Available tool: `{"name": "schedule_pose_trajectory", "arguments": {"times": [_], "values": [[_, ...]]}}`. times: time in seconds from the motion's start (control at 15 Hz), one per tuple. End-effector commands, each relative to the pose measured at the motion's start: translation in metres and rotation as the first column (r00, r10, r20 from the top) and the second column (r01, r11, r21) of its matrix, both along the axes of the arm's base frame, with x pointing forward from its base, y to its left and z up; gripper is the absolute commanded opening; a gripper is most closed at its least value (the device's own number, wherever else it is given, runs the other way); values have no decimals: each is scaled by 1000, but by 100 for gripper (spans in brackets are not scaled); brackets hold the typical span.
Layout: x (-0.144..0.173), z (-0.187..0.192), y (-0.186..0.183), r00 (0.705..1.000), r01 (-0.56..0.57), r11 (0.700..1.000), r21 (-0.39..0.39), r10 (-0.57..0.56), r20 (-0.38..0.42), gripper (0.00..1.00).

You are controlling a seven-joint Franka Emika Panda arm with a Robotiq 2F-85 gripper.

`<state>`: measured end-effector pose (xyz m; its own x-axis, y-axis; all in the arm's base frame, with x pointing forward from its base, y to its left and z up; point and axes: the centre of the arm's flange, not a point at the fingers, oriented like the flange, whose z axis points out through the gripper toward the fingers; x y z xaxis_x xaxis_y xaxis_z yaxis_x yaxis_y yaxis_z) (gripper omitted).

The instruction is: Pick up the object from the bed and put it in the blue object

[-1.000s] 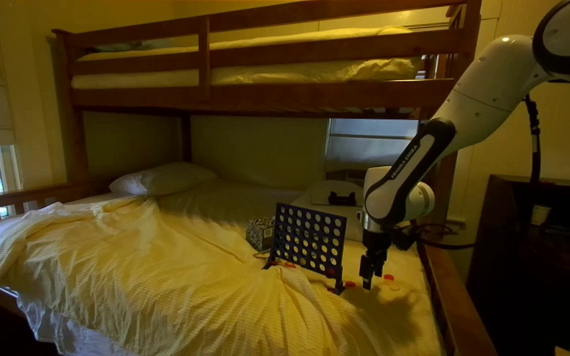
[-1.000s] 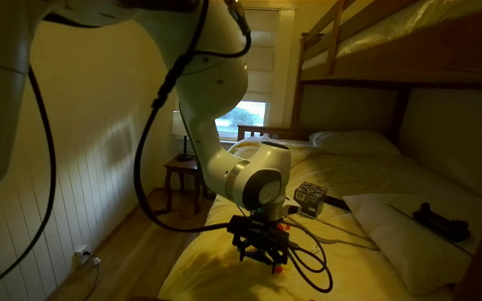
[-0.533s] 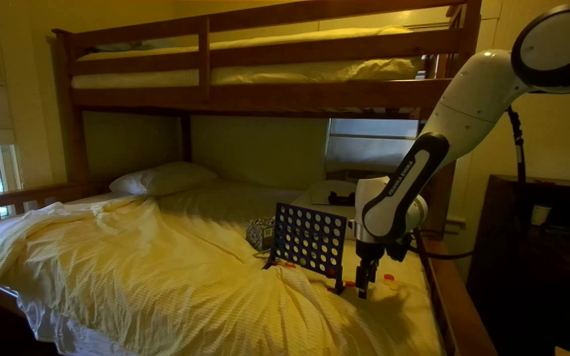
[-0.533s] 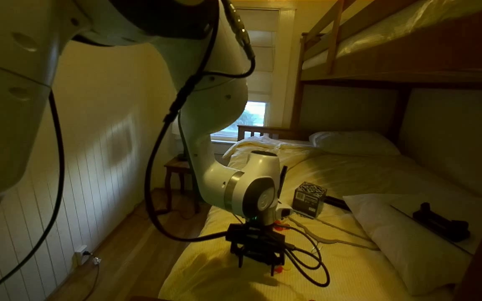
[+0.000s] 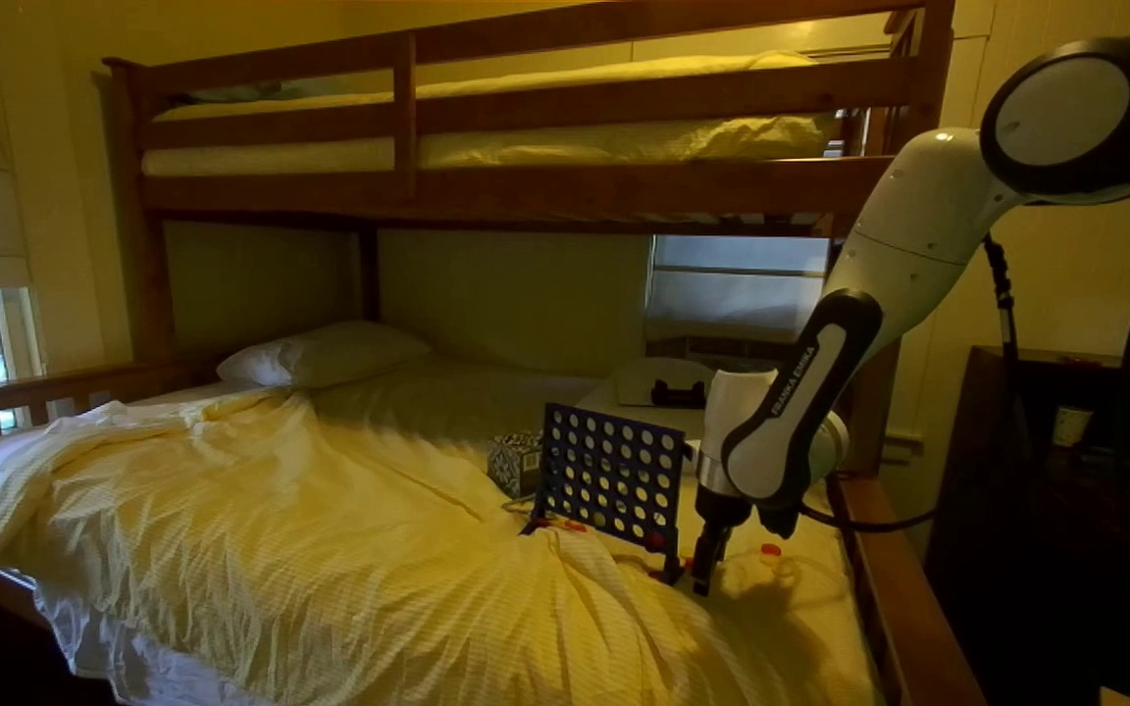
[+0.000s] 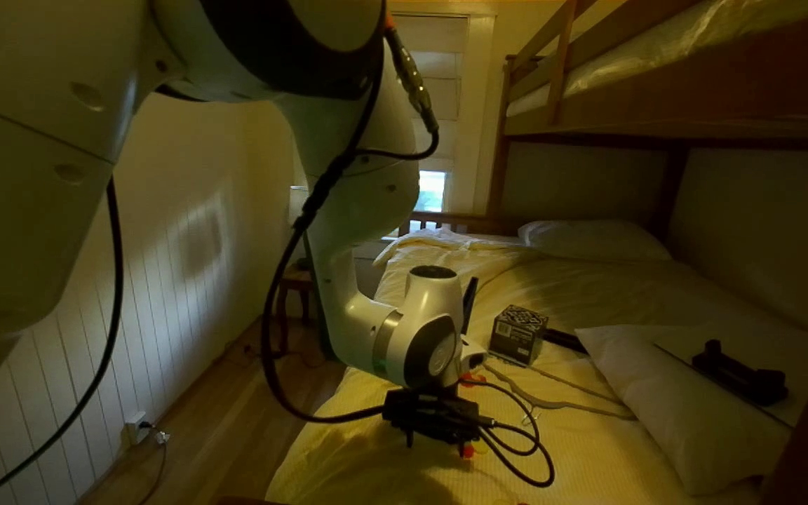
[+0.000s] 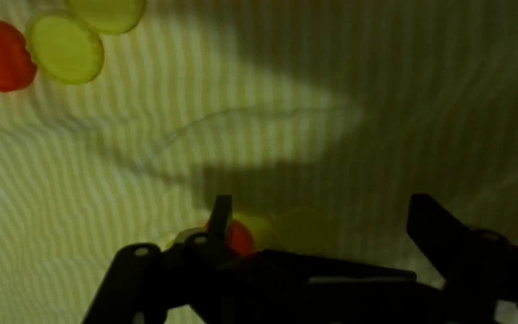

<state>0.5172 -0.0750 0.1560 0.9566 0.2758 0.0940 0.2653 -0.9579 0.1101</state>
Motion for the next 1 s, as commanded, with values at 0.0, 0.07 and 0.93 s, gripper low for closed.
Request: {"name": "schedule_pose_trajectory", "arguments": {"times": [0.0, 0.07, 0.93], "values": [[0, -12, -3, 998, -27, 999, 16, 26, 51, 100], [1, -14, -4, 998, -25, 1000, 19, 24, 59, 100], [-1, -25, -10, 995, -5, 1000, 29, 2, 104, 49]]}}
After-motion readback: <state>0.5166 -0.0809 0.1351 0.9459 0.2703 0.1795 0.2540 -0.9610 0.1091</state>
